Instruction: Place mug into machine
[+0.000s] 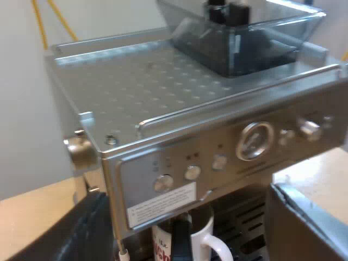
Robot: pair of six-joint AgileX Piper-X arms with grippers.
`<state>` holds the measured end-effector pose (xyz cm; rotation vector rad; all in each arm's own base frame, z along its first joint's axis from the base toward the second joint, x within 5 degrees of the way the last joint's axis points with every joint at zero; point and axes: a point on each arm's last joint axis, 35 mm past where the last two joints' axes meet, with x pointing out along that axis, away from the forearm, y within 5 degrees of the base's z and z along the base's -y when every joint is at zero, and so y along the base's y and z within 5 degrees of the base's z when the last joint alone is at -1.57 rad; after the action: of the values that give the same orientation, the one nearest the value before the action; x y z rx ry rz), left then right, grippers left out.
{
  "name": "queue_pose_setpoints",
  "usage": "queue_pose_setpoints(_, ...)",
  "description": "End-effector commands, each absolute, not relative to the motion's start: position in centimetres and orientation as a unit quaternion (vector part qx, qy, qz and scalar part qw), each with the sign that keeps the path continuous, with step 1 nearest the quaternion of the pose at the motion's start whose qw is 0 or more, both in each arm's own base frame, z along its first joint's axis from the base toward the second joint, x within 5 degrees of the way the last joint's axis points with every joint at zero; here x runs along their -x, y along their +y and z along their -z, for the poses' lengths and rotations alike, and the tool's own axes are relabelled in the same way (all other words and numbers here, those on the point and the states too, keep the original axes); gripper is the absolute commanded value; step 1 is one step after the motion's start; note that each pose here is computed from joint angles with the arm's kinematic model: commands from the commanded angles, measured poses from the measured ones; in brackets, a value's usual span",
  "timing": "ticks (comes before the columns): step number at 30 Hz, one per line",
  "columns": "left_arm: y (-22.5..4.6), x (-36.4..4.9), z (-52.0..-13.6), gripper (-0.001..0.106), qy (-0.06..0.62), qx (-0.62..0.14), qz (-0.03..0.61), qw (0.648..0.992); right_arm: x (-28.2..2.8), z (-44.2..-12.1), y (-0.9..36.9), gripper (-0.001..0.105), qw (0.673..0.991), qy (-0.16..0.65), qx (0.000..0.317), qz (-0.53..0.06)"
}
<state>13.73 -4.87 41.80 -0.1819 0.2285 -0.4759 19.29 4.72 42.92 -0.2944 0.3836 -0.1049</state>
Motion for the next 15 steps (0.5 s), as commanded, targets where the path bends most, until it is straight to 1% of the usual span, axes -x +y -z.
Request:
queue_pose_setpoints(1,-4.6,-13.7,-42.5,0.06,0.101,0.094,0.206,0.969,-18.1,-43.4,2.4,0.062,0.967,0.197,0.15,0.066)
queue_pose_setpoints(5,-4.3,-13.6,-42.5,0.06,0.105,0.092,0.187,0.972,-15.9,-43.6,-0.5,0.062,0.965,0.188,0.161,0.088)
queue_pose_setpoints(6,-4.2,-13.6,-42.5,0.06,0.104,0.092,0.185,0.973,-15.7,-43.6,-0.7,0.062,0.965,0.187,0.161,0.09)
queue_pose_setpoints(8,-3.7,-13.3,-42.5,0.06,0.103,0.094,0.169,0.976,-14.0,-43.5,-1.5,0.062,0.967,0.179,0.152,0.099)
queue_pose_setpoints(10,-3.2,-12.8,-42.5,0.06,0.108,0.097,0.157,0.977,-12.9,-43.2,-1.7,0.062,0.967,0.173,0.149,0.111)
queue_pose_setpoints(12,-2.7,-12.3,-42.3,0.06,0.113,0.097,0.135,0.98,-11.7,-42.8,-1.5,0.062,0.97,0.161,0.147,0.104)
queue_pose_setpoints(14,-1.8,-11.4,-42.2,0.06,0.117,0.097,0.085,0.985,-10.3,-42.2,-1.2,0.062,0.976,0.145,0.144,0.078)
queue_pose_setpoints(15,-1.6,-11.1,-42.1,0.06,0.12,0.097,0.076,0.985,-10.0,-42.1,-1.2,0.062,0.976,0.142,0.144,0.077)
